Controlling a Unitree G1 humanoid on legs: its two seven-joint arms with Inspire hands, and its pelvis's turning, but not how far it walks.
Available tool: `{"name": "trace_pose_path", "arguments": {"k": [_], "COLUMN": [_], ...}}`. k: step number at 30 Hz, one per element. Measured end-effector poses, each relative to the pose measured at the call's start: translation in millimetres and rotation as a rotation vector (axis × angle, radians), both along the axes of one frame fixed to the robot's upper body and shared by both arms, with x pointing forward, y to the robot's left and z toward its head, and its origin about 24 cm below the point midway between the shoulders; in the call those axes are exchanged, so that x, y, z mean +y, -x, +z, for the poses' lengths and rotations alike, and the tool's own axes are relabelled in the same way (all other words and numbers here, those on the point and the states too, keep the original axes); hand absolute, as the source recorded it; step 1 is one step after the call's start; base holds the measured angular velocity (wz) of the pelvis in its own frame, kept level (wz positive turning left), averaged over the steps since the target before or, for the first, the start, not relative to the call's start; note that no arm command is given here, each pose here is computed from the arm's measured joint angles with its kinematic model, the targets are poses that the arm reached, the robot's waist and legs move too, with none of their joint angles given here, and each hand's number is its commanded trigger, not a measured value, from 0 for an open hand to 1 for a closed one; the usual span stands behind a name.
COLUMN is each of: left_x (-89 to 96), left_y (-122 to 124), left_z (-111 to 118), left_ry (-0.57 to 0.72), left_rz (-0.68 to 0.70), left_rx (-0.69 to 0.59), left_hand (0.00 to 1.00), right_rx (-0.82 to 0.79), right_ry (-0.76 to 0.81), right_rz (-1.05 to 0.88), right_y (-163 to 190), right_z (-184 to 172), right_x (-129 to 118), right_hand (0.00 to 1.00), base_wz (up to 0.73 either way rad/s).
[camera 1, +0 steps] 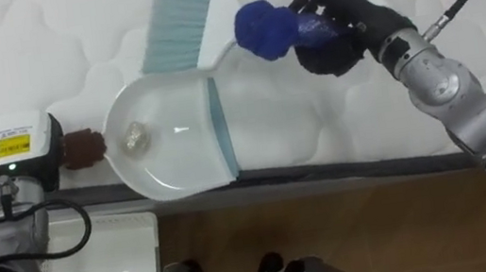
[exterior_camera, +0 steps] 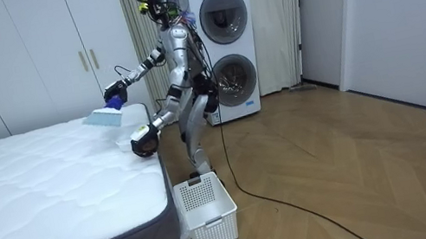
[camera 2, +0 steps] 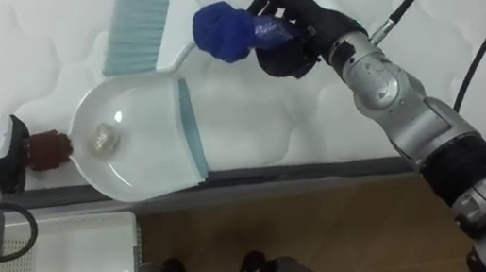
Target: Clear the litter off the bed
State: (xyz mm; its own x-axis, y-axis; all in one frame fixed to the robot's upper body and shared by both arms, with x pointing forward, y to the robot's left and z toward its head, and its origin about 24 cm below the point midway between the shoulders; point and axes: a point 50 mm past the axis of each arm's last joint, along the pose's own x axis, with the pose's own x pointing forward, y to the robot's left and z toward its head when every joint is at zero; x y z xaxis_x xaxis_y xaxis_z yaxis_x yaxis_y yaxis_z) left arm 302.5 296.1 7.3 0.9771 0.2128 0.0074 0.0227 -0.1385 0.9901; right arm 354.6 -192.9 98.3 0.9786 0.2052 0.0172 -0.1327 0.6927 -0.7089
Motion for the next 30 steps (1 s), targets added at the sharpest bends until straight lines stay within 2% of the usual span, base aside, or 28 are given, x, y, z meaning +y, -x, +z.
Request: {"name": "trace_pose_path", "arguments": {"k": [1,2,3,4,6,10,16,21,24,30], "left_x": [0.6,0.5,-0.2,-1.4,-2.1,-1.9,1.0,-10.2,-10.3,-29.6], "left_y": [0.4,0.4,-0.1,-0.5,-0.6,2.9,7.6,23.0,37.3,49.4], "left_z": [-0.4,-0.3,0.1,0.1,-0.2,-1.7,-1.9,-23.7,-35.6,-49.9], "left_ry": [0.002,0.003,0.004,0.007,0.013,0.051,0.114,0.224,0.282,0.394], "left_rz": [0.002,0.001,-0.002,-0.006,-0.005,-0.005,0.015,0.063,0.104,0.105], "left_rx": [0.001,0.001,-0.002,-0.004,-0.007,-0.037,-0.087,-0.083,-0.077,-0.089], "left_hand": [1.00,1.00,1.00,1.00,1.00,1.00,1.00,1.00,1.00,1.00], "right_rx": [0.009,0.013,0.019,0.022,0.027,0.047,-0.029,-0.021,-0.020,-0.054], "right_ry": [-0.017,-0.029,-0.051,-0.072,-0.098,-0.235,-0.365,-0.401,-0.421,-0.469], "right_rz": [-0.017,-0.026,-0.048,-0.074,-0.112,-0.209,-0.354,-0.440,-0.476,-0.508], "right_y": [-0.3,-0.5,-0.3,1.8,5.6,15.3,18.5,33.5,38.2,42.9], "right_z": [-1.2,-1.8,-3.5,-5.9,-10.3,-21.3,-14.7,-30.4,-36.0,-36.5], "right_x": [-3.7,-5.7,-11.0,-17.1,-25.6,-43.7,-68.5,-84.2,-87.5,-92.0], "right_hand": [1.00,0.65,0.25,0.13,0.00,0.00,0.00,0.00,0.00,0.00], "base_wz": [0.00,0.00,0.00,0.00,0.00,0.00,0.01,-0.04,-0.12,0.03]}}
